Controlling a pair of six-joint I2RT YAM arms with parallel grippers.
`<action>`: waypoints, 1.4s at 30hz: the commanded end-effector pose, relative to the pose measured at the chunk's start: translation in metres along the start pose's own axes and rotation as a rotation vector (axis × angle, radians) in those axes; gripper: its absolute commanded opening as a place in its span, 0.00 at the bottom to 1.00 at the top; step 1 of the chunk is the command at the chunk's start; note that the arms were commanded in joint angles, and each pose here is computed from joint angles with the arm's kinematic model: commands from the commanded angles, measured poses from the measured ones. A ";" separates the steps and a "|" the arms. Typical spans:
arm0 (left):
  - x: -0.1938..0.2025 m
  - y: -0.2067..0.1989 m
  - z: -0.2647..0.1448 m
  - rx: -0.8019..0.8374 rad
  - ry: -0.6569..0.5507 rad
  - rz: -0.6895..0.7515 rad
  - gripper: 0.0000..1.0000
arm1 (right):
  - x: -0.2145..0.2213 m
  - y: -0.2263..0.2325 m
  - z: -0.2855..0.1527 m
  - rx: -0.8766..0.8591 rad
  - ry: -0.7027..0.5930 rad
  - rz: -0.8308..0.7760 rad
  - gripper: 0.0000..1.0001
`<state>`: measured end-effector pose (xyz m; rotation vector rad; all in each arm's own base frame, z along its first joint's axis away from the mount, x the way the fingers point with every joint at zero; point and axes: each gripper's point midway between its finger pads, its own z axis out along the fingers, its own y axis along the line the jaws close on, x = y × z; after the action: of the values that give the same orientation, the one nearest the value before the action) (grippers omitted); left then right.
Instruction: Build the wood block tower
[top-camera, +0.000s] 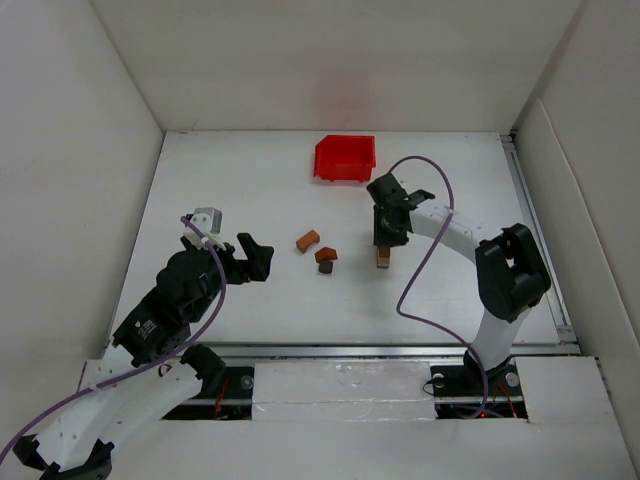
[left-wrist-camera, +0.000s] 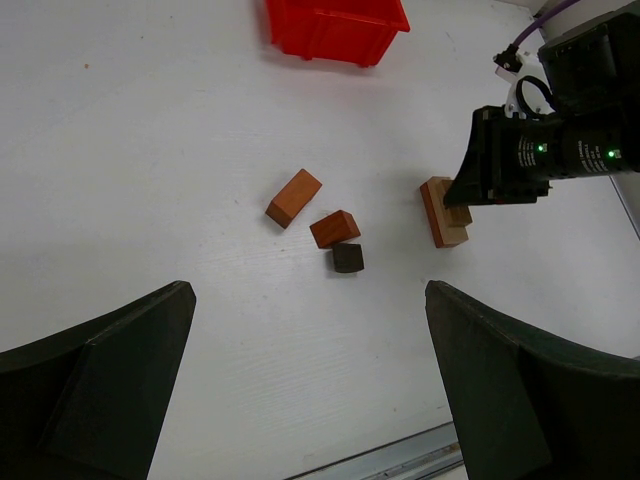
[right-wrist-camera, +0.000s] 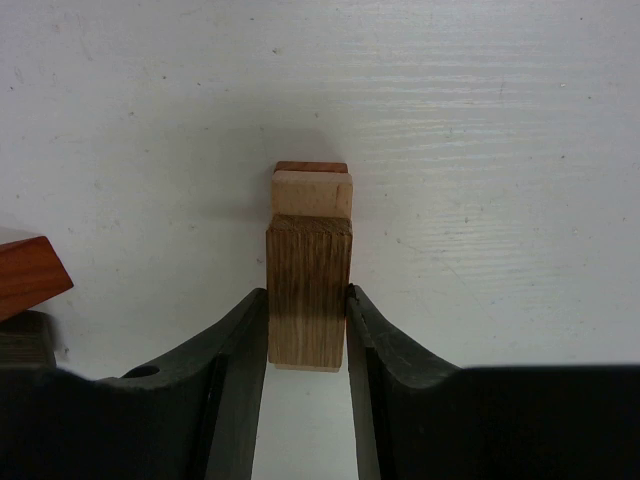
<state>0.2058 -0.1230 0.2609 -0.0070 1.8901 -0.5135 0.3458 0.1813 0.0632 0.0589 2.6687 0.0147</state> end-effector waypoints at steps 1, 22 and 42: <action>-0.008 -0.007 0.001 0.029 -0.037 -0.007 0.99 | -0.020 0.011 -0.014 -0.032 -0.074 0.003 0.35; -0.007 -0.007 0.002 0.034 -0.033 -0.005 0.99 | -0.021 0.008 -0.018 -0.029 -0.088 -0.018 0.34; -0.007 -0.007 0.002 0.032 -0.032 -0.005 0.99 | -0.025 0.000 -0.018 -0.033 -0.091 -0.003 0.34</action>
<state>0.2052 -0.1243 0.2607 -0.0013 1.8918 -0.5206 0.3499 0.1801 0.0709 0.0430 2.6412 0.0208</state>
